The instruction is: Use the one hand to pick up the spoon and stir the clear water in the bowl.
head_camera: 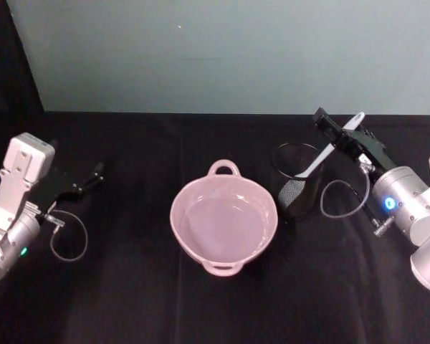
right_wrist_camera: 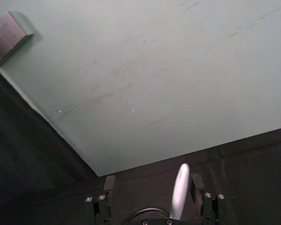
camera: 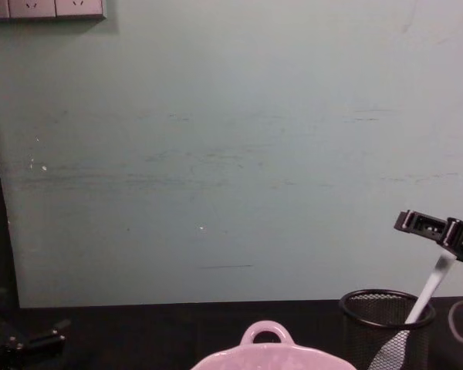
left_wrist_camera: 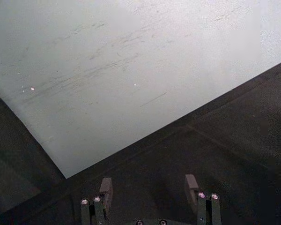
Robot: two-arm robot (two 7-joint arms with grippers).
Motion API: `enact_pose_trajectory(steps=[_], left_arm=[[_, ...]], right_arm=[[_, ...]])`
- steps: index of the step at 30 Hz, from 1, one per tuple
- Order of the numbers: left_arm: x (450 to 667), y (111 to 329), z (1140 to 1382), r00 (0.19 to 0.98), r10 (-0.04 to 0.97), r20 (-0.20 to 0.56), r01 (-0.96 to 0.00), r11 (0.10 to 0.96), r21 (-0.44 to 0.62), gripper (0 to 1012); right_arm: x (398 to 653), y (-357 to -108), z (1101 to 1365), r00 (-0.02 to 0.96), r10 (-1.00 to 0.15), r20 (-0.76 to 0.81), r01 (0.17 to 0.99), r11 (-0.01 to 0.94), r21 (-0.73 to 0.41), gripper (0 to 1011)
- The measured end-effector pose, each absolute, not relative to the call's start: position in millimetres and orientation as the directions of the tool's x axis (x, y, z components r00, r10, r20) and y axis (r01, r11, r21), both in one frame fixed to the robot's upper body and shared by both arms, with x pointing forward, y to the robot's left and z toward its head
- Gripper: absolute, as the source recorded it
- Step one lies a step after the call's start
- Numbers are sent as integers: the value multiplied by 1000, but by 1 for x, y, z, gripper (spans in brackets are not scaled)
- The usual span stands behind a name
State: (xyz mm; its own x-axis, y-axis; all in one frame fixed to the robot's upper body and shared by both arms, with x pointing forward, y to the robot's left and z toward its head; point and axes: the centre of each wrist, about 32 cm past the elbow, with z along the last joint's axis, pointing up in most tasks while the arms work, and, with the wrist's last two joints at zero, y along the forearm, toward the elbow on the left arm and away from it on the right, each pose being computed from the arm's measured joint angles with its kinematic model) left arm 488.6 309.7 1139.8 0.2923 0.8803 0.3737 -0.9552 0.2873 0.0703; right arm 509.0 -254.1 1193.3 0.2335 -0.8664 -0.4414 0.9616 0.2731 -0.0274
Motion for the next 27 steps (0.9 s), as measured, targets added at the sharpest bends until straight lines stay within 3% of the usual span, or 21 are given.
enact_pose_trajectory(steps=[16,27], left_arm=[[489,310,1140,292,880,374,-955,287,70,1011],[489,310,1140,292,880,374,-955,287,70,1011]], right_arm=[[466,-258,1205,310,-884,-349,938,345,-39,1002],[455,-268,1208,273,-911,-310,952,302,-47,1002]])
